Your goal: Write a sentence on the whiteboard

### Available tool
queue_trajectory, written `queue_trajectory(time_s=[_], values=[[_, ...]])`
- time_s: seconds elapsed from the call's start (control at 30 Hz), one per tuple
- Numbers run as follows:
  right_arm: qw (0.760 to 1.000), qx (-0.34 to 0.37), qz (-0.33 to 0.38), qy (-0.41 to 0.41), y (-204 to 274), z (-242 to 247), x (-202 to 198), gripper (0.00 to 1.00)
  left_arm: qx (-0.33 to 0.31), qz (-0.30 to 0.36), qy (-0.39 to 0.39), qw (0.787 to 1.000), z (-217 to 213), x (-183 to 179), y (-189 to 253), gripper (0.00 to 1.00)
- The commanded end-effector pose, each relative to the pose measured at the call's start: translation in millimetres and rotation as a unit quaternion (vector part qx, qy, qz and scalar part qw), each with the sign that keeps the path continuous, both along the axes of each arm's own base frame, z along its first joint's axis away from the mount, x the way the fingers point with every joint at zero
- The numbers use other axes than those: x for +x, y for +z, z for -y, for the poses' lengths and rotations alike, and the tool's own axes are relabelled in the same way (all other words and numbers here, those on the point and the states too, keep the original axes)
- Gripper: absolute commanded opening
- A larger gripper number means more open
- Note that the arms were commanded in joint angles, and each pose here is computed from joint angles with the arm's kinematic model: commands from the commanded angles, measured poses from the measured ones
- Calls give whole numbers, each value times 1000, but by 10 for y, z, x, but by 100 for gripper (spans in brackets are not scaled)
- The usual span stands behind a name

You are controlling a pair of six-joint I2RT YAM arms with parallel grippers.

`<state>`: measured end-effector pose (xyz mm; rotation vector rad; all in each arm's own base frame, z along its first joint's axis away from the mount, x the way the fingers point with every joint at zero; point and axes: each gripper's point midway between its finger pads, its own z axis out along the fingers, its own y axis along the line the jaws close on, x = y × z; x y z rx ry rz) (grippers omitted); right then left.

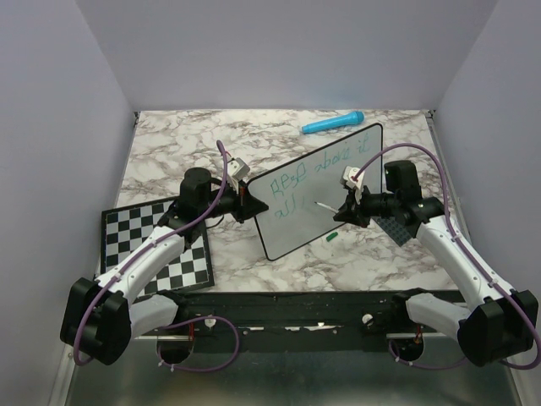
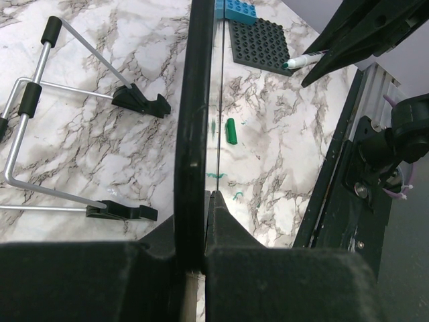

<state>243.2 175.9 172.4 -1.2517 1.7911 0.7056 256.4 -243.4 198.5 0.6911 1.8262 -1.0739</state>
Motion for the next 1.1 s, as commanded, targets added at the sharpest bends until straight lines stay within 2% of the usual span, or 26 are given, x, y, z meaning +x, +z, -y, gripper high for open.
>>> queue_trajectory(time_s=[0.0,1.07], values=[[1000,-4,8,-5,-20,9,7,0,63,-21,28,997,-154,-12,-363,0],[1000,-16,16,-20,-40,66,44,1,66,-20,29,997,-154,-14,-367,0]])
